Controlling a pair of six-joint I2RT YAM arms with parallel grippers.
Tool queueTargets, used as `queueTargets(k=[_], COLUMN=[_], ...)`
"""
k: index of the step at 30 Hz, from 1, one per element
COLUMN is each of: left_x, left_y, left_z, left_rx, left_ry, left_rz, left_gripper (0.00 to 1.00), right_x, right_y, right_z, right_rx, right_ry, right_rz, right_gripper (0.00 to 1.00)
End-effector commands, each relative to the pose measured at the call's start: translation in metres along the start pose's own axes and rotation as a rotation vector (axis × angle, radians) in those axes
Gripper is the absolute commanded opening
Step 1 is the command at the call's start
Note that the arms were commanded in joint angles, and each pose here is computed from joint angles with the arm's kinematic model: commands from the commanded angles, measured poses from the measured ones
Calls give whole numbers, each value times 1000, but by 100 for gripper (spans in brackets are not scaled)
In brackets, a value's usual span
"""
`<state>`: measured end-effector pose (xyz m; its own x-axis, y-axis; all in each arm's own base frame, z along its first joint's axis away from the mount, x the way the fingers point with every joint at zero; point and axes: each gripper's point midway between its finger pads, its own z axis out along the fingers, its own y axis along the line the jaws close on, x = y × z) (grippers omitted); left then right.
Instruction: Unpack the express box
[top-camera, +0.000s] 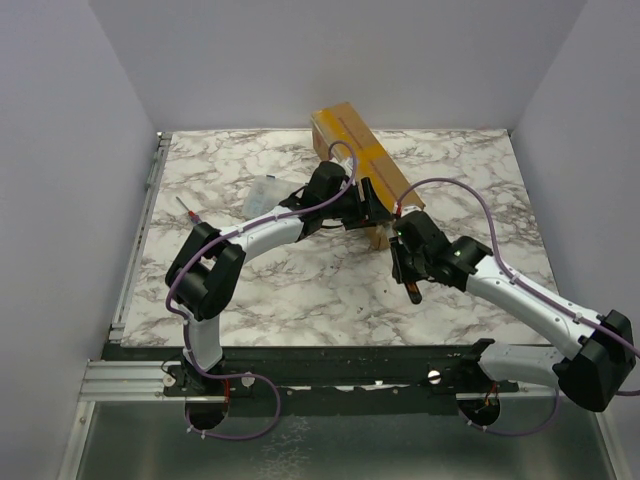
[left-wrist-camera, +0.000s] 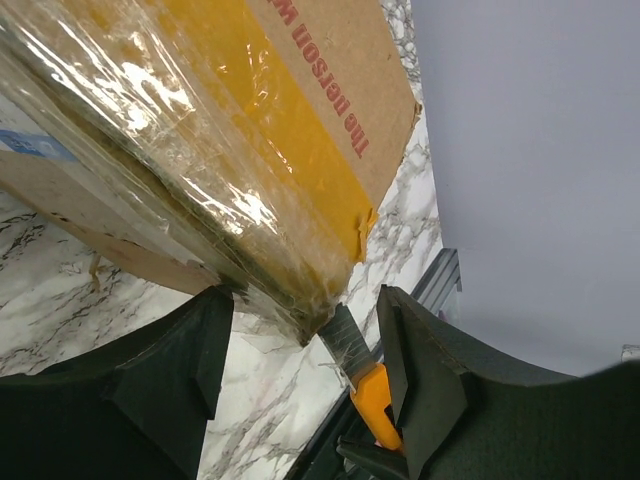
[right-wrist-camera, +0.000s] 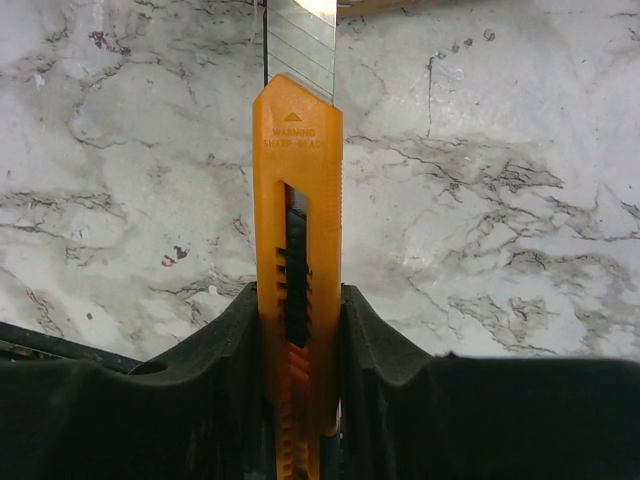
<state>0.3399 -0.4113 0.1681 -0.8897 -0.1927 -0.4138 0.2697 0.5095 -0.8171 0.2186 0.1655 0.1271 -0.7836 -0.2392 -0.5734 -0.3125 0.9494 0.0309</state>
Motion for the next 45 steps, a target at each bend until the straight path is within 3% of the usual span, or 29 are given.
queueTargets(k=[1, 8, 13, 21, 23, 25, 27, 30, 33, 45], left_x=[-1, 2, -1, -8, -15, -27, -42, -57, -58, -41], left_y=[-29, -22, -25, -18, -10, -1, 0, 1, 8, 45], left_z=[-3, 1, 0, -5, -11, -23, -35, -45, -44, -14], left_rx=[111, 100, 104, 93, 74, 51, 44, 44, 45, -6], left_ry=[-10, -3, -11, -28, -48, -96, -142, -177, -172, -99], left_rz=[23, 14, 26, 17, 1, -6, 7, 5, -16, -76], left_gripper=[64, 64, 65, 70, 74, 88, 94, 94, 88, 81], right_x=[-23, -24, -7, -5, -5, -3, 0, 2, 0, -5], right_y=[32, 58, 49, 42, 35, 27, 23, 21, 19, 29], right_z=[0, -10, -2, -13, -12, -9, -5, -4, -6, -5], right_rx=[-138, -280, -229, -204, -162, -112, -82, -72, -65, -135], right_ry=[-94, -132, -68, -75, -73, -70, -57, -50, -63, -104], right_rz=[-9, -39, -26, -1, 28, 51, 60, 73, 79, -4], right_gripper=[1, 0, 0, 0, 0, 0, 0, 0, 0, 0])
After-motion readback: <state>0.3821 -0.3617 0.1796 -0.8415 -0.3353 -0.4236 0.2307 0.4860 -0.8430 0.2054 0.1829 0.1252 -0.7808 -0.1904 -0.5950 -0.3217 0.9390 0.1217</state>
